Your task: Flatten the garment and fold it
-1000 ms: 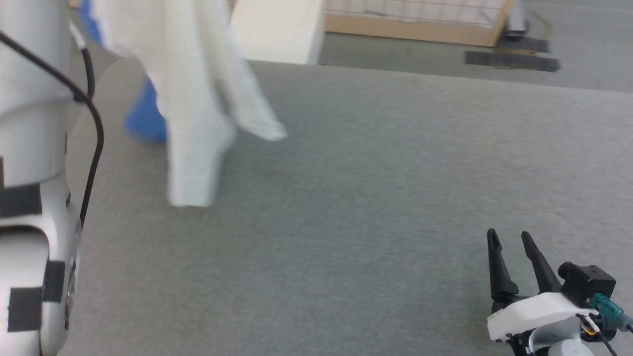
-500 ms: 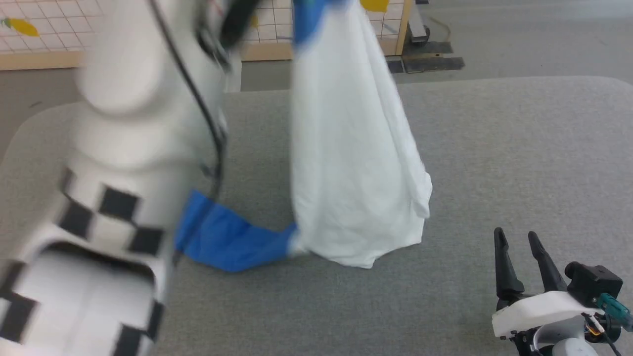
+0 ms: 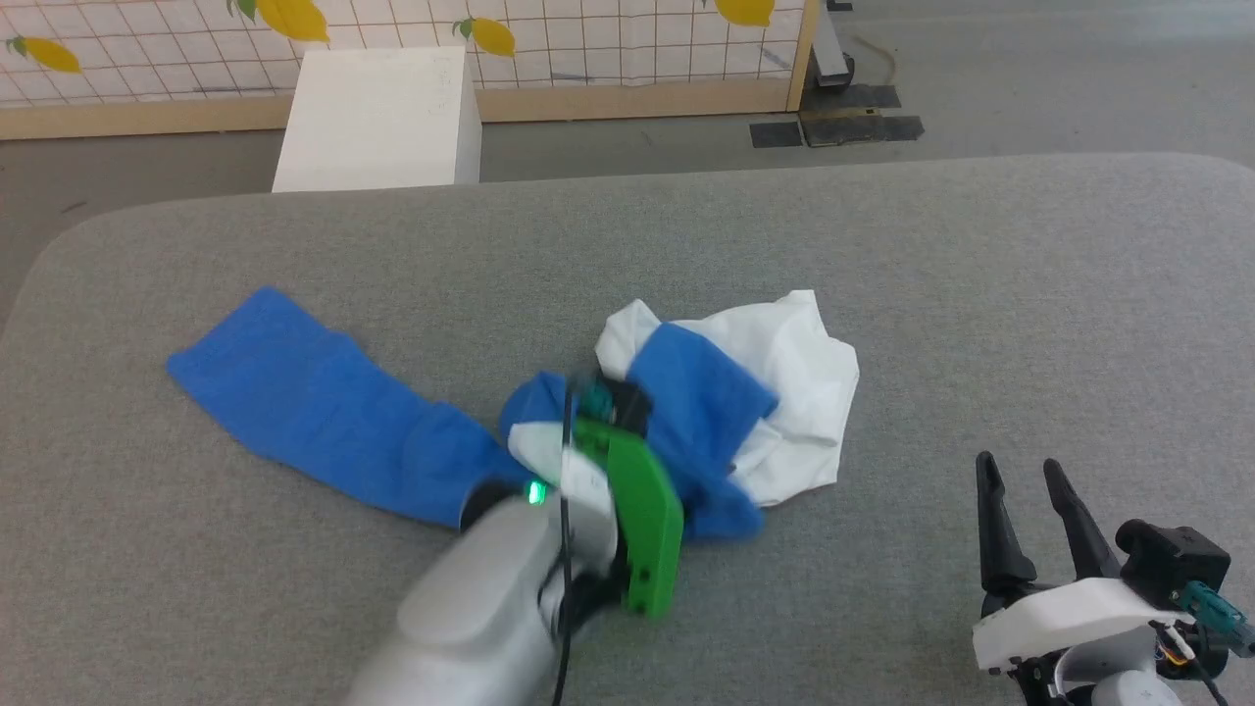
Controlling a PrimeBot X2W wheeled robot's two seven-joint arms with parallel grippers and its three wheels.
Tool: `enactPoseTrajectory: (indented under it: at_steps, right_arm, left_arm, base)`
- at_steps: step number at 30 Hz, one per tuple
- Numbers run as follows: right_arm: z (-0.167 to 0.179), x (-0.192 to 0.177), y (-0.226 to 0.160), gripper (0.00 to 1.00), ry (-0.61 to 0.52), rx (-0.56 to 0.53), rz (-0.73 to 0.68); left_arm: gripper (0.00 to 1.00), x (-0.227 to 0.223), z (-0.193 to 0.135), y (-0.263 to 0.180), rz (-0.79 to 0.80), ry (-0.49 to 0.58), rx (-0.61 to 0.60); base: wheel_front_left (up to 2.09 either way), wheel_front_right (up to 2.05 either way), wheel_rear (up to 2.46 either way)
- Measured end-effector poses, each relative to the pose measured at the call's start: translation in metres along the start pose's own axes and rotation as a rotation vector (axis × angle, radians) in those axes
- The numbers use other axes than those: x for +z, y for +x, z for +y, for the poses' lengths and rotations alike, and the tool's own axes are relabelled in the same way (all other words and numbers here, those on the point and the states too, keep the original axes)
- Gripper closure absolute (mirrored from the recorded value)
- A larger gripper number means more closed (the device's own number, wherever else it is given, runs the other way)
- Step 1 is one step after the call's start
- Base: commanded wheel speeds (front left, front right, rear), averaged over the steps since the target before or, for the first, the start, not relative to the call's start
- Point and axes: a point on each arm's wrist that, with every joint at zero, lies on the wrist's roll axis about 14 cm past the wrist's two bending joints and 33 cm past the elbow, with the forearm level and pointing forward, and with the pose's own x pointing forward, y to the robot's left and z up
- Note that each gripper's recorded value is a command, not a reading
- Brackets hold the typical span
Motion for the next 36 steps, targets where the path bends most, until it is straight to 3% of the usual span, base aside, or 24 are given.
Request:
enactPoseTrajectory:
  at_steps: [2,3,4,5,14,18,21,25,29,32,36]
  right_arm:
    - [0.000,0.000,0.000,0.00,0.000,-0.001,0.000]
    - [-0.001,-0.001,0.000,0.00,0.000,-0.002,0.002]
    - [-0.001,-0.001,0.000,0.00,0.000,-0.002,0.003]
    - [-0.001,-0.001,0.000,0.00,0.000,-0.003,0.003]
    - [0.004,0.002,-0.005,0.00,0.003,0.012,-0.007]
    - [0.011,0.005,-0.007,0.00,0.005,0.037,-0.017]
    - [0.019,0.009,-0.006,0.00,0.004,0.062,-0.029]
    - [0.029,0.014,-0.006,0.00,0.005,0.090,-0.044]
    - [0.036,0.017,-0.007,0.00,0.004,0.112,-0.048]
    - [0.038,0.013,-0.007,0.00,0.002,0.119,-0.025]
    - [0.047,0.004,-0.007,0.00,-0.004,0.144,0.030]
  left_arm:
    - [1.00,-0.041,0.003,0.002,0.109,-0.053,0.015]
    - [0.84,-0.049,0.003,0.002,0.124,-0.084,0.012]
    - [0.11,-0.048,0.001,0.002,0.113,-0.119,0.004]
    - [0.00,-0.043,0.002,0.000,0.091,-0.147,0.002]
    - [0.00,0.084,0.009,-0.060,-0.438,-0.356,-0.078]
    - [0.00,0.129,0.043,-0.121,-0.713,-0.330,0.024]
    - [0.00,0.144,0.077,-0.174,-0.927,-0.253,0.184]
    - [0.00,0.129,0.109,-0.229,-1.112,-0.123,0.418]
    - [0.00,0.090,0.125,-0.252,-1.131,-0.040,0.593]
    - [0.00,0.060,0.122,-0.246,-1.071,-0.005,0.639]
    - [0.00,0.024,0.119,-0.234,-0.999,-0.037,0.673]
  base:
    - [0.00,0.00,0.00]
    - [0.00,0.00,0.00]
    - [0.00,0.00,0.00]
    - [0.00,0.00,0.00]
    - [0.00,0.00,0.00]
    - [0.00,0.00,0.00]
    - [0.00,0.00,0.00]
    - [0.00,0.00,0.00]
    - [0.00,0.00,0.00]
    - [0.00,0.00,0.00]
    - [0.00,0.00,0.00]
